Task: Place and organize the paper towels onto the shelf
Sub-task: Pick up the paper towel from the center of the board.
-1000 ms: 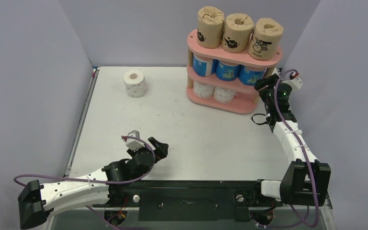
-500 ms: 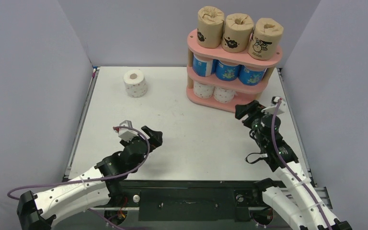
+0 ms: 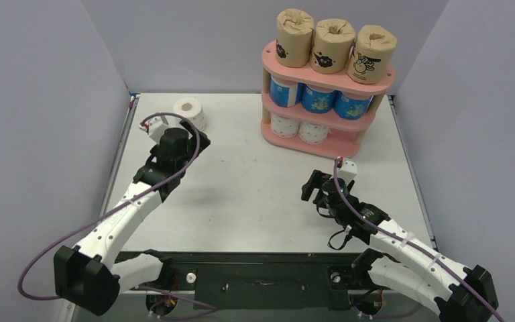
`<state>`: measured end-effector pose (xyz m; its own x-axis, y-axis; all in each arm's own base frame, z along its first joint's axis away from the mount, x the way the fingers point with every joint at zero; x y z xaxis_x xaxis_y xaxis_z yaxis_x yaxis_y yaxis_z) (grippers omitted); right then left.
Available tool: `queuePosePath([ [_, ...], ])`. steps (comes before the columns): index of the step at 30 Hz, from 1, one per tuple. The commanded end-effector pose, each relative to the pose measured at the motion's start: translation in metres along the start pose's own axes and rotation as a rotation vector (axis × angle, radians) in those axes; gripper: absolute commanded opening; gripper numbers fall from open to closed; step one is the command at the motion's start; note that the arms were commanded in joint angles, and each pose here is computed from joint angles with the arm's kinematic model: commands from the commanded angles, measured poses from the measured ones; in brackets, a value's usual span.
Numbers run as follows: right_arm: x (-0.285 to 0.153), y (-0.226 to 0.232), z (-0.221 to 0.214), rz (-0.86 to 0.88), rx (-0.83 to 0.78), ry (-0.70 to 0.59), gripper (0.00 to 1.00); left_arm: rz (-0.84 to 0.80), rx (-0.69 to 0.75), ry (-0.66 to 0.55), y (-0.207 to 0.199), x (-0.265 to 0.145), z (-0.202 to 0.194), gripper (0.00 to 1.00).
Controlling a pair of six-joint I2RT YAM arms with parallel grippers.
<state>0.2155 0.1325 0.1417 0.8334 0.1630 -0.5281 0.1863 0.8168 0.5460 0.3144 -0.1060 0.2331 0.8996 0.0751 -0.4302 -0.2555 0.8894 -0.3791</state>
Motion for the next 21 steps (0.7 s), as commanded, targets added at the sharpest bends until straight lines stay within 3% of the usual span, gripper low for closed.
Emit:
queuePosePath([
  [1, 0.008, -0.014, -0.005, -0.105, 0.007, -0.041, 0.8, 0.057, 0.035, -0.012, 0.001, 0.027, 0.034, 0.96],
  [7, 0.012, -0.034, -0.012, -0.195, -0.002, -0.046, 0.9, 0.214, -0.072, 0.06, 0.034, 0.085, 0.064, 0.96],
  [9, 0.015, -0.041, -0.017, -0.211, -0.004, -0.028, 0.99, 0.239, -0.078, 0.059, 0.039, 0.1, 0.077, 0.96],
  [12, 0.017, -0.041, -0.027, -0.171, 0.004, 0.011, 1.0, 0.236, -0.057, 0.048, 0.04, 0.122, 0.096, 0.96],
  [17, 0.017, -0.034, -0.033, -0.051, 0.028, 0.021, 1.0, 0.2, -0.043, 0.146, 0.034, 0.18, 0.086, 0.96],
  [21, 0.013, -0.026, -0.03, 0.011, 0.019, 0.017, 0.98, 0.222, -0.027, 0.159, 0.028, 0.212, 0.094, 0.97],
])
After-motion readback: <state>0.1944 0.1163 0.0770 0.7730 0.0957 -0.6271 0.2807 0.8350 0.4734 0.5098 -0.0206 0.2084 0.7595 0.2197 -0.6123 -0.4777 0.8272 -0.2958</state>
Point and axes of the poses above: each gripper's point midway between its finger pads, its own x axis out along the fingers, its own y axis along the line the jaws close on, z = x × y, the point moved 3 cm from there along -x, back along the fingers, and after that the axes turned 15 degrees about x, right-handed, at the moved point
